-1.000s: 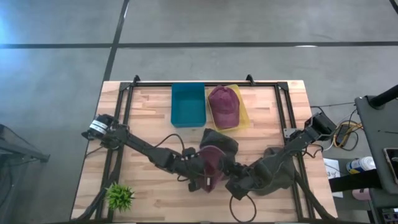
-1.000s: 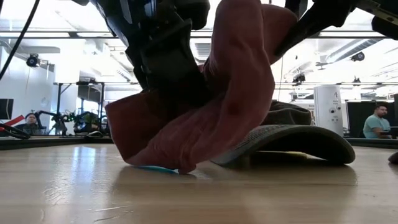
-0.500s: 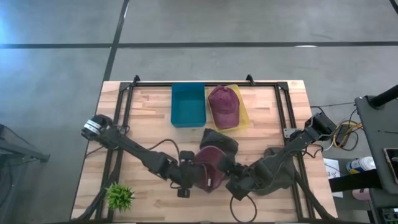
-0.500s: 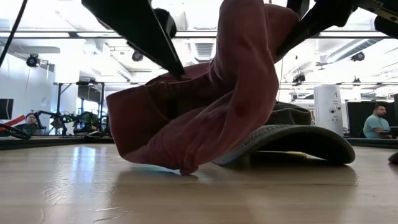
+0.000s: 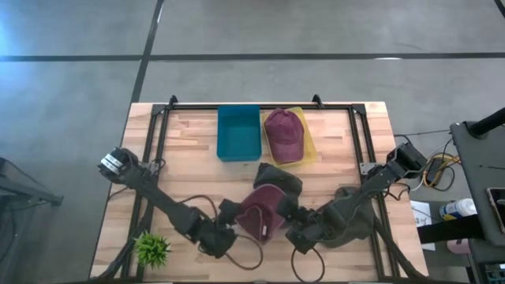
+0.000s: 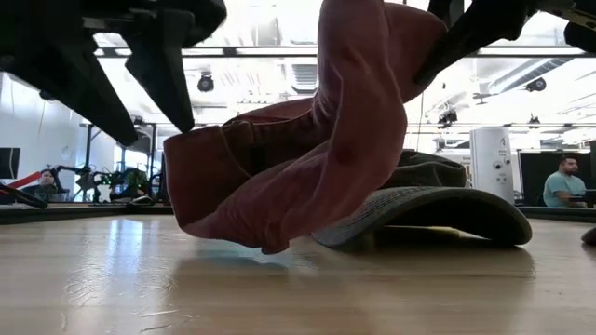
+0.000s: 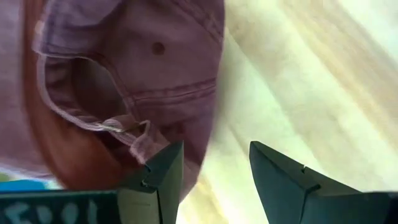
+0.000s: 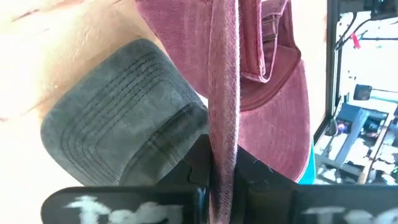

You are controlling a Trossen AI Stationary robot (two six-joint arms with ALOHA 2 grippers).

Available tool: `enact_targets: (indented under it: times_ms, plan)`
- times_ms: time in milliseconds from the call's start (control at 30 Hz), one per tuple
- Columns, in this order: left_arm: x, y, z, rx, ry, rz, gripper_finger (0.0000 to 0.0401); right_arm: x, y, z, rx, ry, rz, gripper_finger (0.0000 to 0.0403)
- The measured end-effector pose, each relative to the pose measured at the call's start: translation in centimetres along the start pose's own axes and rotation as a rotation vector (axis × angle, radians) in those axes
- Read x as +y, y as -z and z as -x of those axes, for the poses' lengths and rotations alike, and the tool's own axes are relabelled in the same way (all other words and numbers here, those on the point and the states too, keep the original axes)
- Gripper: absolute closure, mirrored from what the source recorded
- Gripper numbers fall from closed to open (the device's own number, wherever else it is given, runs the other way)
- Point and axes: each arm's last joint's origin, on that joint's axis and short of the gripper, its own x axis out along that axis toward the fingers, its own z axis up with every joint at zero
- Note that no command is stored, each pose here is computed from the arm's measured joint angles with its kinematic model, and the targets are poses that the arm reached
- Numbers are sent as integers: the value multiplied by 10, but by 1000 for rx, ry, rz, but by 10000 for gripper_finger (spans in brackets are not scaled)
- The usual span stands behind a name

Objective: Pick & Place hat
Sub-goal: Put the red cap into the yellow bin

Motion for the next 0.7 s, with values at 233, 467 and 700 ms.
enact_targets:
  times_ms: [233, 467, 700]
  plan:
    - [-7, 0, 3, -4, -75, 9, 223, 0, 0, 0, 0, 2, -15, 390]
    - [-7, 0, 3, -5, -75, 45, 223, 0, 0, 0, -1, 3, -31, 390]
    - [-7, 0, 3, -7, -75, 104, 223, -1, 0, 0, 12, 26, -73, 390]
